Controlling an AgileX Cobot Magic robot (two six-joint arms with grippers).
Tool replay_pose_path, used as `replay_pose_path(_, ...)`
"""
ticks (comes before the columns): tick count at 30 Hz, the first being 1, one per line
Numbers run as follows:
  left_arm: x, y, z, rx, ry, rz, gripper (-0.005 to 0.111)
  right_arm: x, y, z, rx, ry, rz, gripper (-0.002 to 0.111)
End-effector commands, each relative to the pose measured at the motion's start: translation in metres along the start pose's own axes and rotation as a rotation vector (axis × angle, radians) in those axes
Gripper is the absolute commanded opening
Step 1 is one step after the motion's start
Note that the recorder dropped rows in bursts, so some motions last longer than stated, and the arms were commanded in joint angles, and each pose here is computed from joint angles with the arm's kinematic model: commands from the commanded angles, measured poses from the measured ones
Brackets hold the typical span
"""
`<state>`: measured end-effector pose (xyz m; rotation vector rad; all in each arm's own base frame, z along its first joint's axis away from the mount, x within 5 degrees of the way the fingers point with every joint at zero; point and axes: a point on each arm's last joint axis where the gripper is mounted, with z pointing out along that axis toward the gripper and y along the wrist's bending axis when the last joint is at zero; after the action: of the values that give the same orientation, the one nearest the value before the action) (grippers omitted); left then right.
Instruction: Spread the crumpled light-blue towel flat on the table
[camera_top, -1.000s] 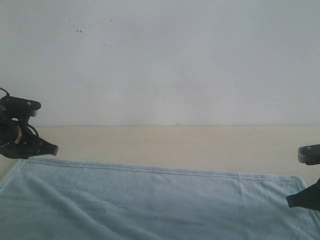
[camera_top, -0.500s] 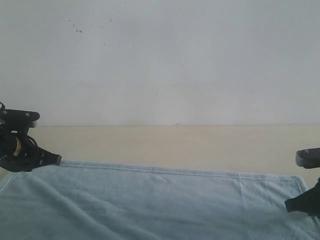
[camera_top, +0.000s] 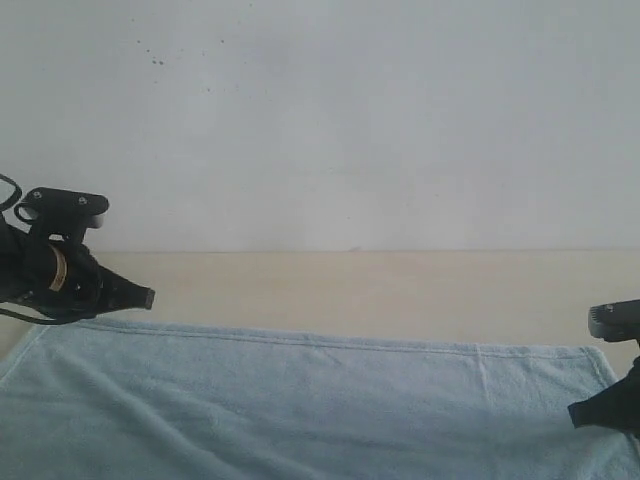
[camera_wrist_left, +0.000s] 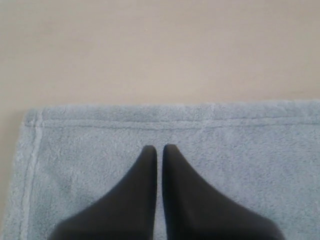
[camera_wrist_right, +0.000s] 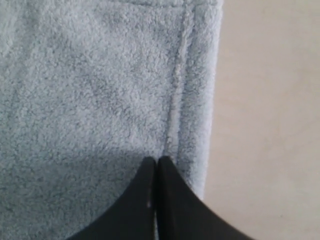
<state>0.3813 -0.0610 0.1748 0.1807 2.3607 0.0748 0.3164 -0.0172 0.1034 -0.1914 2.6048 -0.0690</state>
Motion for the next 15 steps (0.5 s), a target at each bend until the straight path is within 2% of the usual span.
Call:
replay_pose_path(1,-0.007,-0.004,-0.014,-0.001,-0.025,-0.005,0.005,0.002,-0.001,0.005,0.009,0.005,-0.024,0.000)
replay_pose_path(8,-0.010,0.000,-0.024,-0.035,-0.025,-0.008,0.005,-0.021,-0.009,-0.024,0.084,-0.164,0.058,0.000)
replay_pose_path(15,-0.011,-0.010,-0.051,0.052,-0.106,-0.036,0.005,-0.042,-0.009,-0.085,0.060,-0.322,0.147,0.000)
